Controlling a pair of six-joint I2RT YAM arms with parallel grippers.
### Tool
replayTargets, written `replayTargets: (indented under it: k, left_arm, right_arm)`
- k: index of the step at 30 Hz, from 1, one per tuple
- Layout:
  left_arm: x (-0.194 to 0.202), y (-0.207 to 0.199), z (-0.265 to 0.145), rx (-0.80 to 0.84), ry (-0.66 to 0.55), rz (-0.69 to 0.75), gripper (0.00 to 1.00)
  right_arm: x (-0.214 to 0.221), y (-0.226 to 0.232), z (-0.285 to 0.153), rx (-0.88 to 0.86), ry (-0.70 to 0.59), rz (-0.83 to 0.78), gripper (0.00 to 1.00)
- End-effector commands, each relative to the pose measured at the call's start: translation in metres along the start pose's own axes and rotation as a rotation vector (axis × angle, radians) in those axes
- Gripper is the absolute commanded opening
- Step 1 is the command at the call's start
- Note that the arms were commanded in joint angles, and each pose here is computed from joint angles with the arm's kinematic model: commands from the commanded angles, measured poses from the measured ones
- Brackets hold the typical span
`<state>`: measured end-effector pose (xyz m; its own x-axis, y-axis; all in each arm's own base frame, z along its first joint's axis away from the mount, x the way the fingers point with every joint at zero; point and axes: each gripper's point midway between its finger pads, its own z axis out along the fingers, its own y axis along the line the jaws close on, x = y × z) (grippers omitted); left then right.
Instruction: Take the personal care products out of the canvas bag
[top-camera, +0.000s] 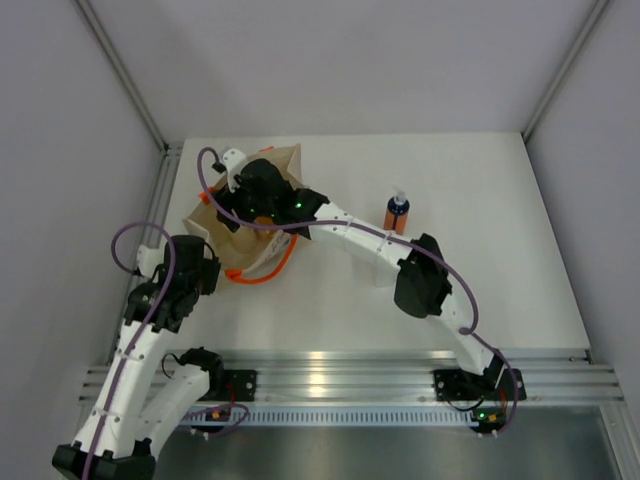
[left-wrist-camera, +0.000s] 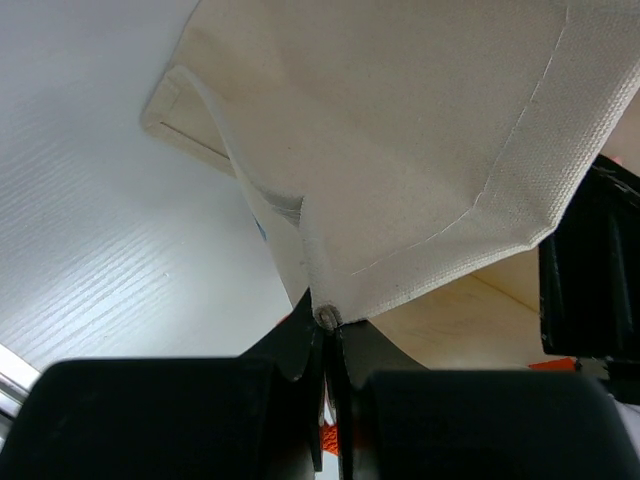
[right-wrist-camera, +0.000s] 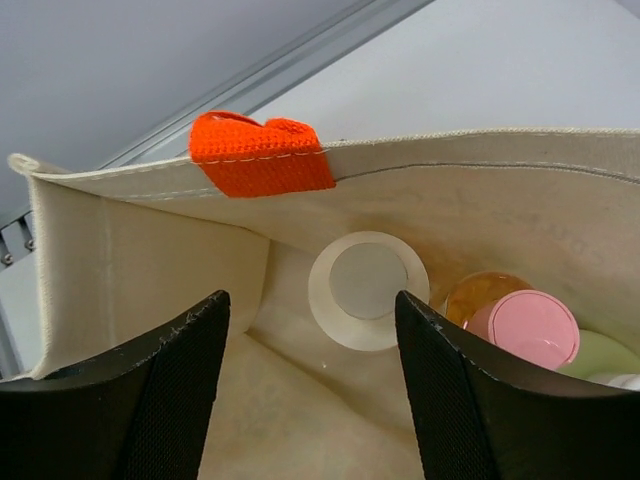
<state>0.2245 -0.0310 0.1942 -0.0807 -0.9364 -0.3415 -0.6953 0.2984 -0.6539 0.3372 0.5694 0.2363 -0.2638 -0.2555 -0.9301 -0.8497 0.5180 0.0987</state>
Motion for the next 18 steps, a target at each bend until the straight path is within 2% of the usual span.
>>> replayTargets:
  k: [1, 18]
  left_arm:
    - [0.005, -0.004, -0.002, 0.023, 0.028, -0.032, 0.0]
    - [0.012, 0.001, 0.0, 0.014, 0.057, -0.031, 0.0]
  right_arm:
    - [-0.016, -0.005, 0.008, 0.026, -0.06, -0.033, 0.65]
    - [0.014, -0.021, 0.045, 0.042, -0.06, -0.079, 0.65]
